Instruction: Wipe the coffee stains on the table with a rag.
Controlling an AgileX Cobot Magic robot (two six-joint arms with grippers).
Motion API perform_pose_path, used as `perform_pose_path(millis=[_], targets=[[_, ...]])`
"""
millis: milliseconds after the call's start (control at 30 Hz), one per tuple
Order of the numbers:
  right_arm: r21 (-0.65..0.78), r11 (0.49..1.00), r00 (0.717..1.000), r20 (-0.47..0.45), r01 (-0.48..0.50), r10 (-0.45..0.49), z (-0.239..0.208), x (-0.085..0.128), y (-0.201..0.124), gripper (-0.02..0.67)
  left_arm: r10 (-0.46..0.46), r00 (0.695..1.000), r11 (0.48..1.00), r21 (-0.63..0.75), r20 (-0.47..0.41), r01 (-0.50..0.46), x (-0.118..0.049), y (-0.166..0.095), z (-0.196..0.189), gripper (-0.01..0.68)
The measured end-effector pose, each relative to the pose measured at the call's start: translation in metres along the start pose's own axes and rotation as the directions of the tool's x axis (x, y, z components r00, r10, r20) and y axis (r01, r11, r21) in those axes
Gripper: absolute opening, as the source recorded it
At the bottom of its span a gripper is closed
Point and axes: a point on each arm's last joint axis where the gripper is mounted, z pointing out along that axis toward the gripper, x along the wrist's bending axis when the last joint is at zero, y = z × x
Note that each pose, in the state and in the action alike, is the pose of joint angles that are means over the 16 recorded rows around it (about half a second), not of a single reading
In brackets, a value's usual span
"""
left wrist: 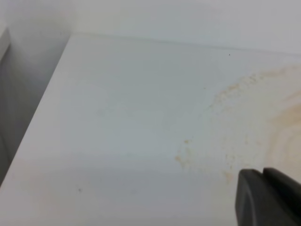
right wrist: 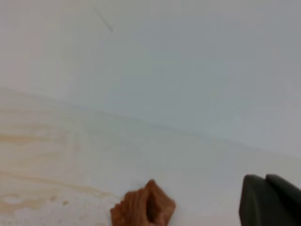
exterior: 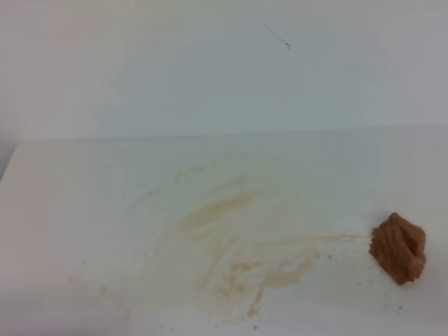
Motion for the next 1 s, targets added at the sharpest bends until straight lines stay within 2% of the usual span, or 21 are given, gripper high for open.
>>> perform_pose_path(millis=[300,800,1000], targets=[[0.072,0.996,0.998,-0.031,-0.061,0.063,0.001,0.010,-0.037,-0.003,0.000,1.000,1.000,0.000,0.000,0.000,0.000,-0.001,0.000,0.001],[0.142,0.982,0.991,0.070,-0.122,0.113,-0.001,0.005,-0.056,-0.003,0.000,1.000,1.000,0.000,0.000,0.000,0.000,-0.001,0.000,0.001],[0.162,0.977,0.988,0.084,-0.141,0.128,-0.001,0.005,-0.060,-0.003,0.000,1.000,1.000,0.000,0.000,0.000,0.000,-0.001,0.000,0.001]])
